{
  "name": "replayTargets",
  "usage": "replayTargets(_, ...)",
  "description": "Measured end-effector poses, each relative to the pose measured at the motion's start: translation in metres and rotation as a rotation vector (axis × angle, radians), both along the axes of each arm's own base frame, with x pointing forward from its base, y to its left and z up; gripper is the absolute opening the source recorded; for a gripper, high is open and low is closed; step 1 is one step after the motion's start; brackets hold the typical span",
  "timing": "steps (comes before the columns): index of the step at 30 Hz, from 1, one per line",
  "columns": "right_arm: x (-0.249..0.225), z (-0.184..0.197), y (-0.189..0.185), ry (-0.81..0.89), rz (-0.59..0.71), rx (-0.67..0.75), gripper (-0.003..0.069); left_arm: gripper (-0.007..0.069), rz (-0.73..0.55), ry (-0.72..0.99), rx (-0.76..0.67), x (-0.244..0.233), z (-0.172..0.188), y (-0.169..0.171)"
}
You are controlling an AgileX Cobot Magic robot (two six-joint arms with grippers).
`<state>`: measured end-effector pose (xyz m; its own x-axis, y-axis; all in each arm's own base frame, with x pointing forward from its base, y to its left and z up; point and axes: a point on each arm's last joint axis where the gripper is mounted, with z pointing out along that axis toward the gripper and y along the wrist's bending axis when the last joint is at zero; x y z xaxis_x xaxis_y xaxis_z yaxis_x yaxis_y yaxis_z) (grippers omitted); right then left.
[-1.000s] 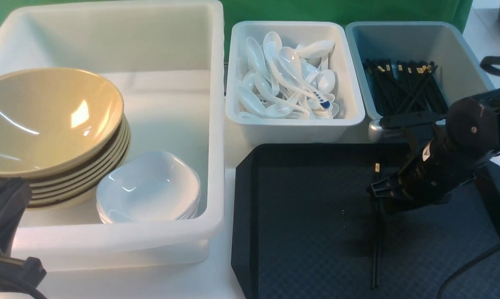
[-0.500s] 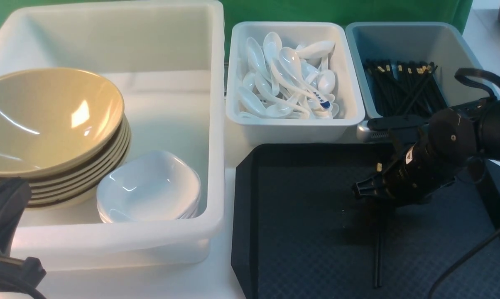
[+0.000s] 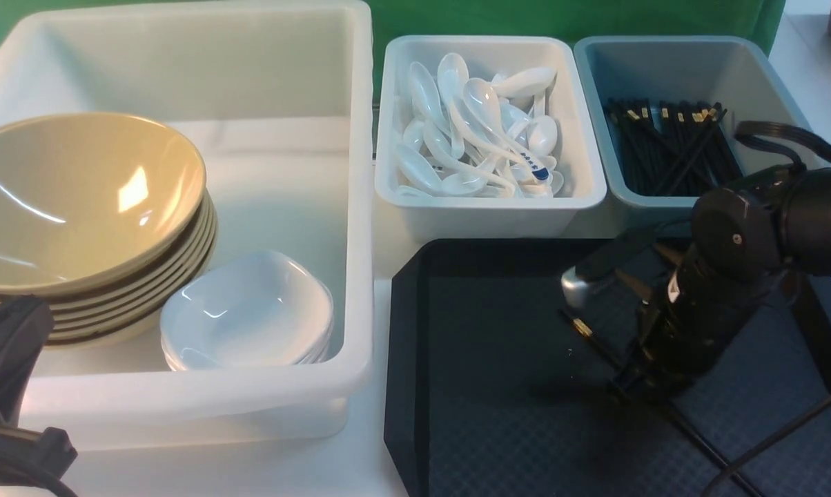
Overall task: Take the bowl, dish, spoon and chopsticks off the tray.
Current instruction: Use the right arm to grab the chopsticks
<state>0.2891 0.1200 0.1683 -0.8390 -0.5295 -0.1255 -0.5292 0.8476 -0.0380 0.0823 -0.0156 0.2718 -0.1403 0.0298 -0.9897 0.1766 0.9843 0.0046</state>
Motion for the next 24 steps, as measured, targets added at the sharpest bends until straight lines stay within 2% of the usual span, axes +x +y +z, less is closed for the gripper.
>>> replayTargets(1,-0.004,0.011,-0.002,-0.019,0.003,0.007,0.0064,-0.0008,0.0,0.0,0.0,0.0,0.0,0.0)
replayTargets(3,-0.007,0.029,-0.003,-0.072,0.005,0.029,0.0041,-0.0008,0.0,0.0,0.0,0.0,0.0,0.0)
replayTargets(8,-0.022,0.078,-0.01,-0.216,0.016,0.083,0.0036,-0.0008,0.0,0.0,0.0,0.0,0.0,0.0)
replayTargets(12,-0.029,0.092,-0.013,-0.26,0.013,0.103,0.0036,-0.0008,0.0,0.0,0.0,0.0,0.0,0.0)
replayTargets(15,-0.028,0.088,-0.012,-0.244,-0.018,0.107,0.005,-0.0008,0.0,0.0,0.0,0.0,0.0,0.0)
replayTargets(17,-0.023,0.077,-0.009,-0.208,-0.031,0.098,0.009,-0.0008,0.0,0.0,0.0,0.0,0.0,0.0)
replayTargets(20,-0.011,0.052,-0.004,-0.158,-0.047,0.082,0.0217,-0.0008,0.0,0.0,0.0,0.0,0.0,0.0)
replayTargets(22,-0.007,0.043,-0.003,-0.146,-0.048,0.077,0.026,-0.0008,0.0,0.0,0.0,0.0,0.0,0.0)
replayTargets(23,-0.001,0.028,0.0,-0.118,-0.048,0.065,0.0321,-0.0008,-0.001,0.001,0.0,0.0,0.0,0.0)
replayTargets(24,0.001,0.021,0.001,-0.103,-0.048,0.058,0.0344,-0.0008,-0.002,0.003,0.0,0.0,0.0,0.0)
